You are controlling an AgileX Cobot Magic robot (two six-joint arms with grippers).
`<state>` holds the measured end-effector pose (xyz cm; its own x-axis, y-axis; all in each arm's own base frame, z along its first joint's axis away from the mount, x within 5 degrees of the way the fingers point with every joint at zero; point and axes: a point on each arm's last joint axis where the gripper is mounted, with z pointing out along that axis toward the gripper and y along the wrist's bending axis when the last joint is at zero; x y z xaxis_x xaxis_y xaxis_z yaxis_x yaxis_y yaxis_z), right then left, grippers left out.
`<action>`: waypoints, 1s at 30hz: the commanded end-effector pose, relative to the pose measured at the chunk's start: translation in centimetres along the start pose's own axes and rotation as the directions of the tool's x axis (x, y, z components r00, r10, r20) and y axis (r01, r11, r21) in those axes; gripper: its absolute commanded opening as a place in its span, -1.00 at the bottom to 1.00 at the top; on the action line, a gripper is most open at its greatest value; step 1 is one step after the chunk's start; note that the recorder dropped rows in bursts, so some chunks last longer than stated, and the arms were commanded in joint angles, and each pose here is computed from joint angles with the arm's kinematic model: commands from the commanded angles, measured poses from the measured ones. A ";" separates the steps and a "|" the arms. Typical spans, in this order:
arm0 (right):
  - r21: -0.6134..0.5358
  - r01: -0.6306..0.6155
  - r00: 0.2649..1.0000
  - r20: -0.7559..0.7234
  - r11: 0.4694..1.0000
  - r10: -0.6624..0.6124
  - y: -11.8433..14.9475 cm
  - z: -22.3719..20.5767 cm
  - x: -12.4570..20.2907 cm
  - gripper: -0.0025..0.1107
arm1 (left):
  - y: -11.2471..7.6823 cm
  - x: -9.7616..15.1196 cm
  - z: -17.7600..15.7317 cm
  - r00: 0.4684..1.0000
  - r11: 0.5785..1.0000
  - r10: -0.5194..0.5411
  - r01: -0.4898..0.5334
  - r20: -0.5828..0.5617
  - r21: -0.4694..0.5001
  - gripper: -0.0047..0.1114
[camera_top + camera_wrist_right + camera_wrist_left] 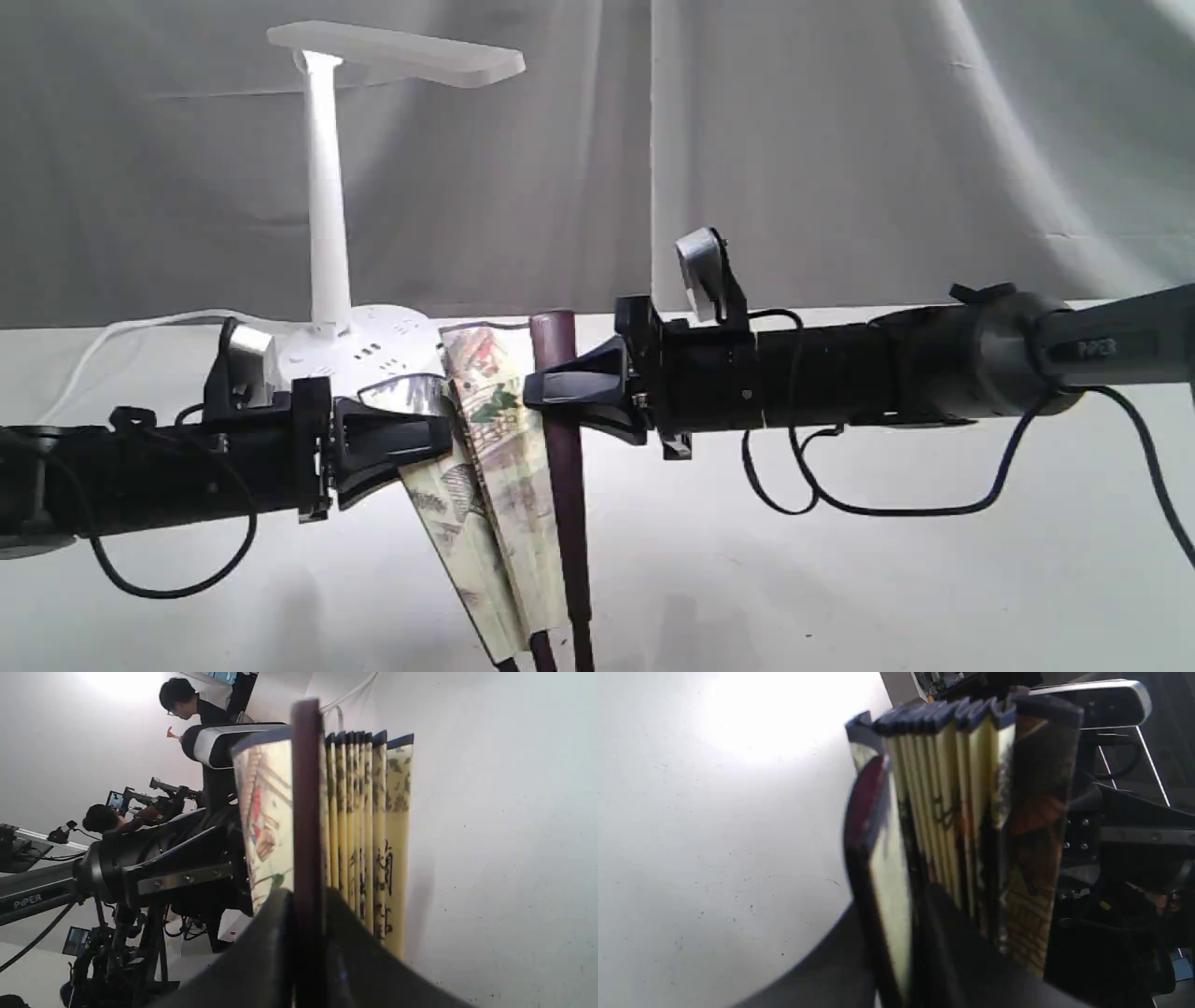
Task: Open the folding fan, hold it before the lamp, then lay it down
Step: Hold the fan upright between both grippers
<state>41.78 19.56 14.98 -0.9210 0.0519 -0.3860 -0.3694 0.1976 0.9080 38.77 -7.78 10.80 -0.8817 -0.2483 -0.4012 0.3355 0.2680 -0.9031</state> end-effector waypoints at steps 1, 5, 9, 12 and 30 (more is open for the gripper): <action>-0.065 0.001 1.000 0.014 0.998 0.000 1.3 0.0 -0.4 -0.96 | 0.6 0.2 0.0 1.000 0.999 0.016 -0.017 -0.014 -0.050 -0.79; -0.065 0.005 1.000 0.014 0.998 -0.004 1.3 0.0 -0.4 -0.96 | 0.6 0.2 0.0 1.000 0.999 0.016 -0.017 -0.014 -0.050 -0.79; -0.065 0.005 1.000 0.014 0.998 -0.004 1.3 0.0 -0.4 -0.96 | 0.6 0.2 0.0 1.000 0.999 0.016 -0.017 -0.014 -0.050 -0.79; -0.065 0.005 1.000 0.014 0.998 -0.004 1.3 0.0 -0.4 -0.96 | 0.6 0.2 0.0 1.000 0.999 0.016 -0.017 -0.014 -0.050 -0.79; -0.065 0.009 1.000 0.015 0.998 -0.008 1.3 0.0 -0.4 -0.96 | 0.6 0.2 0.0 1.000 0.999 -0.016 0.015 -0.012 -0.050 -0.88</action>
<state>41.78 19.56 14.98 -0.9181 0.0504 -0.3931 -0.3766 0.1980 0.9050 38.76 -7.78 10.81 -0.8905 -0.2550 -0.3769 0.3126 0.2591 -0.9138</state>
